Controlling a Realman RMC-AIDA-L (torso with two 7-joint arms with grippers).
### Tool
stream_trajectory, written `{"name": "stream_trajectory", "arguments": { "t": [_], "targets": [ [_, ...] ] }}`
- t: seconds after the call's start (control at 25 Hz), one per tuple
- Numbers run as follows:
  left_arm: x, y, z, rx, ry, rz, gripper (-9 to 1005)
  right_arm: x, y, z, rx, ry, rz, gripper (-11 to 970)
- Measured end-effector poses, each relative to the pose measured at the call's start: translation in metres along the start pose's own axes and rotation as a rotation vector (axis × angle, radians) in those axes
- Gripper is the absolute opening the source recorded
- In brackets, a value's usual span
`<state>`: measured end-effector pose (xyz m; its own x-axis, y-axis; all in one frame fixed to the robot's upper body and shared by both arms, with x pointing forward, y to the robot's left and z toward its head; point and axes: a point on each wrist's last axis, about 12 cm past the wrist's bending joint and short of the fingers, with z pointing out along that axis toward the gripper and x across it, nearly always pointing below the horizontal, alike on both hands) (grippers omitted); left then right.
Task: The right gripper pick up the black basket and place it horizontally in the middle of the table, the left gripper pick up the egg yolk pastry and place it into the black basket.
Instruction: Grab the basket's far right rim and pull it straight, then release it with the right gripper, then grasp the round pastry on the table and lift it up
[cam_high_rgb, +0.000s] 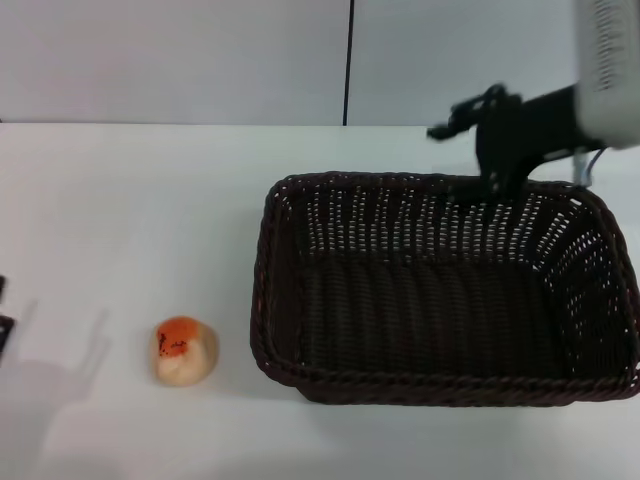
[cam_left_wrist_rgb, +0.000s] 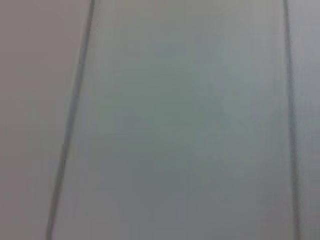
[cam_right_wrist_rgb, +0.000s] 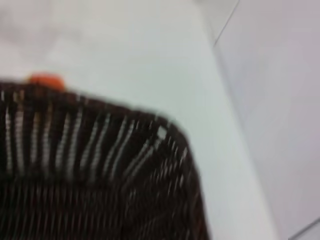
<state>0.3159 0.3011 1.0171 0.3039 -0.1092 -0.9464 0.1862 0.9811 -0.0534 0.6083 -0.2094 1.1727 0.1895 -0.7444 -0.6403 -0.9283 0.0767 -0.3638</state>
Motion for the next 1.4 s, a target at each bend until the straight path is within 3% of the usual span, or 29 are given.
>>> {"name": "stream_trajectory", "arguments": {
  "t": [0.12,0.16,0.28,0.36,0.4,0.44,0.48,0.52,0.56,0.68,0.72,0.76,0.92,1.2,1.28,1.32,1.4],
  "targets": [
    [0.003,0.004,0.006,0.15,0.038,-0.011,813,-0.001,0.008,-0.036,0.104,-0.186,0.074,616],
    [0.003,0.004,0.006,0.15,0.038,-0.011,813,-0.001,0.008,-0.036,0.104,-0.186,0.074,616],
    [0.005,0.017,0.01,0.258,0.099,-0.061,813,0.012,0.016,-0.069,0.242,-0.405,0.205,616],
    [0.01,0.03,0.016,0.347,0.203,-0.096,813,0.038,0.036,-0.094,0.373,-0.603,0.348,616],
    [0.01,0.03,0.016,0.347,0.203,-0.096,813,0.038,0.036,-0.094,0.373,-0.603,0.348,616],
    [0.015,0.032,0.02,0.381,0.26,-0.091,813,0.063,0.057,-0.107,0.464,-0.714,0.443,616],
    [0.015,0.032,0.02,0.381,0.26,-0.091,813,0.063,0.057,-0.107,0.464,-0.714,0.443,616],
    [0.019,0.031,0.023,0.398,0.287,-0.085,813,0.085,0.079,-0.117,0.547,-0.803,0.508,616],
    [0.022,0.03,0.025,0.414,0.309,-0.08,813,0.085,0.079,-0.117,0.547,-0.803,0.508,616],
    [0.034,0.023,0.032,0.472,0.378,-0.078,813,0.11,0.115,-0.129,0.669,-0.908,0.543,616],
    [0.041,0.016,0.037,0.515,0.421,-0.084,813,0.121,0.134,-0.132,0.725,-0.947,0.563,616],
    [0.041,0.016,0.037,0.515,0.421,-0.084,813,0.121,0.134,-0.132,0.725,-0.947,0.563,616],
    [0.053,0.006,0.044,0.58,0.493,-0.088,813,0.139,0.163,-0.136,0.816,-0.982,0.649,616],
    [0.062,0.004,0.043,0.571,0.557,-0.073,810,0.152,0.184,-0.131,0.893,-0.997,0.739,616],
    [0.064,0.004,0.043,0.563,0.571,-0.07,802,0.158,0.195,-0.124,0.951,-1.013,0.795,616],
    [0.067,0.004,0.043,0.547,0.593,-0.066,798,0.163,0.205,-0.117,1.032,-1.013,0.827,616],
    [0.068,0.004,0.043,0.54,0.598,-0.064,789,0.165,0.211,-0.114,1.076,-1.009,0.841,616]
  ]
}}
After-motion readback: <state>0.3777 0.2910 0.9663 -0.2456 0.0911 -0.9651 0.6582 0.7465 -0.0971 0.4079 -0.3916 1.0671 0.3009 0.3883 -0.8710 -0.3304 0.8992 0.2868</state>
